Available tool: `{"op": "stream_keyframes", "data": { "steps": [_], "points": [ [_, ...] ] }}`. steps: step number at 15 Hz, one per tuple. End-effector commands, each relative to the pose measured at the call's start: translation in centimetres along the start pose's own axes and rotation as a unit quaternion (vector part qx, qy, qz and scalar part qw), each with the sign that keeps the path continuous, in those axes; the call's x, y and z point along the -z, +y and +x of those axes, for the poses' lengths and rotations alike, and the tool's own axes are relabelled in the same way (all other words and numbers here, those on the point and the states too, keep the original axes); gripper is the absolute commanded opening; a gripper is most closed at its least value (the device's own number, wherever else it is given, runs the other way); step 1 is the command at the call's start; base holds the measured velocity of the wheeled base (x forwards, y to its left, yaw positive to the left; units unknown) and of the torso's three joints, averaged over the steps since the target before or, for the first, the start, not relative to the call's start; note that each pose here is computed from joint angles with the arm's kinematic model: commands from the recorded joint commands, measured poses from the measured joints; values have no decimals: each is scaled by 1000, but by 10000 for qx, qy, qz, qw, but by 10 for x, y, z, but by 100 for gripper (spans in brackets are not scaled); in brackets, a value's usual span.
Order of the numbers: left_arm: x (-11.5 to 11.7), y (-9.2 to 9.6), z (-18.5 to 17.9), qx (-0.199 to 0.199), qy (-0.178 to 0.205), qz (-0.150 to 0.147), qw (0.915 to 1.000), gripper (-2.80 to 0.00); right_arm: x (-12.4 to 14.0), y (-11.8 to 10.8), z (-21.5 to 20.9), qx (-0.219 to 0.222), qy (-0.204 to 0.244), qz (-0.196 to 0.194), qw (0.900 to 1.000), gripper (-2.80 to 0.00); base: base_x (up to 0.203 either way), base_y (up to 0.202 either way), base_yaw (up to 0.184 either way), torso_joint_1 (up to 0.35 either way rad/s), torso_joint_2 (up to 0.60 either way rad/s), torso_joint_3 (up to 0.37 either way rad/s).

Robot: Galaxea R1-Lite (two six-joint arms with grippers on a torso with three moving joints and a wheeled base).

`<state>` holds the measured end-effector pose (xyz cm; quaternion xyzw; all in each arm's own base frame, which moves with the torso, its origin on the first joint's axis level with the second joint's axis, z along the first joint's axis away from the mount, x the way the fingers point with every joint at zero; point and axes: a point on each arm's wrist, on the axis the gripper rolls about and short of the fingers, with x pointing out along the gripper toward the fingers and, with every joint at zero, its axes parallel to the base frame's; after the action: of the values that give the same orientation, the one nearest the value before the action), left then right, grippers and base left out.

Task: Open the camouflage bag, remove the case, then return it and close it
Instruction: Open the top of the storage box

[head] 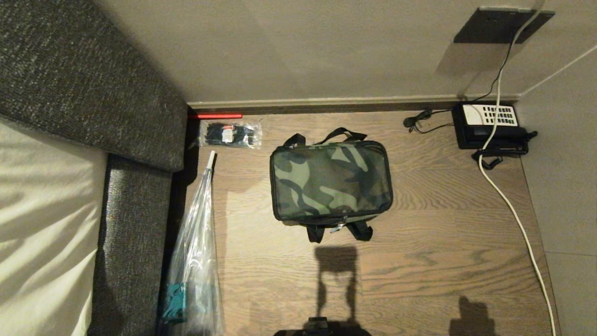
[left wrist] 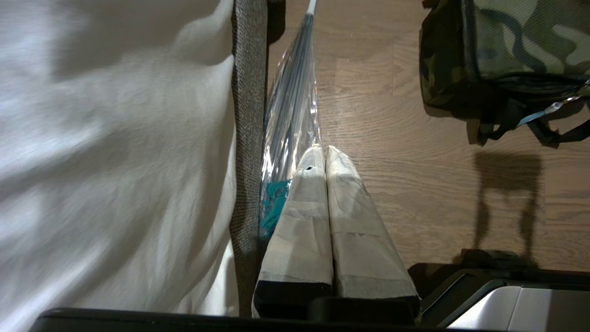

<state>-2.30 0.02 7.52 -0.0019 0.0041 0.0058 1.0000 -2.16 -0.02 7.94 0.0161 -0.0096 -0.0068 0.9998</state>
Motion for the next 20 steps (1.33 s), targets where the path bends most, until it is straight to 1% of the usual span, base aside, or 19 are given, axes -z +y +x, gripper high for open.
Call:
{"op": "stream_keyframes", "data": {
  "steps": [1,6,9,12,14,15,16,17,18,19,20],
  "points": [
    [0,0,0,-3,-10,-4,10000,-280,4,0,1,1,64,0,10000,-280,0,0,0,2,4,-203],
    [0,0,0,-3,-30,-12,10000,-280,4,0,1,1,63,-8,10000,-280,0,0,0,2,0,-56],
    [0,0,0,-3,-24,-12,10000,-280,4,0,1,-38,73,-84,9999,-280,0,0,0,0,0,0],
    [0,0,0,-3,-33,-12,10000,-280,3,0,1,2,68,87,9999,-280,0,0,0,0,0,0],
    [0,0,0,-3,-34,-12,10000,-280,3,0,-1,24,167,121,9998,-280,0,0,0,0,0,0],
    [0,0,0,-3,-20,-12,10000,-280,-4,0,-3,67,111,217,9997,-280,0,0,0,0,0,0],
    [0,0,0,-3,-26,-12,10000,-280,-13,0,-7,90,157,303,9994,-280,0,0,0,0,0,0],
    [0,0,0,1,-30,-12,10000,-280,-26,0,-17,78,279,375,9989,-280,0,0,0,0,0,0],
    [0,0,0,-3,-34,-12,10000,-280,-43,1,-30,-26,386,449,9982,-280,0,0,0,0,0,0],
    [0,0,0,-3,-26,-12,10000,-280,-56,2,-40,-111,633,550,9964,-280,0,0,0,0,0,0],
    [0,0,0,-3,-33,-12,10000,-280,-67,3,-41,-126,832,711,9939,-280,0,0,0,0,0,0]
  ]
}}
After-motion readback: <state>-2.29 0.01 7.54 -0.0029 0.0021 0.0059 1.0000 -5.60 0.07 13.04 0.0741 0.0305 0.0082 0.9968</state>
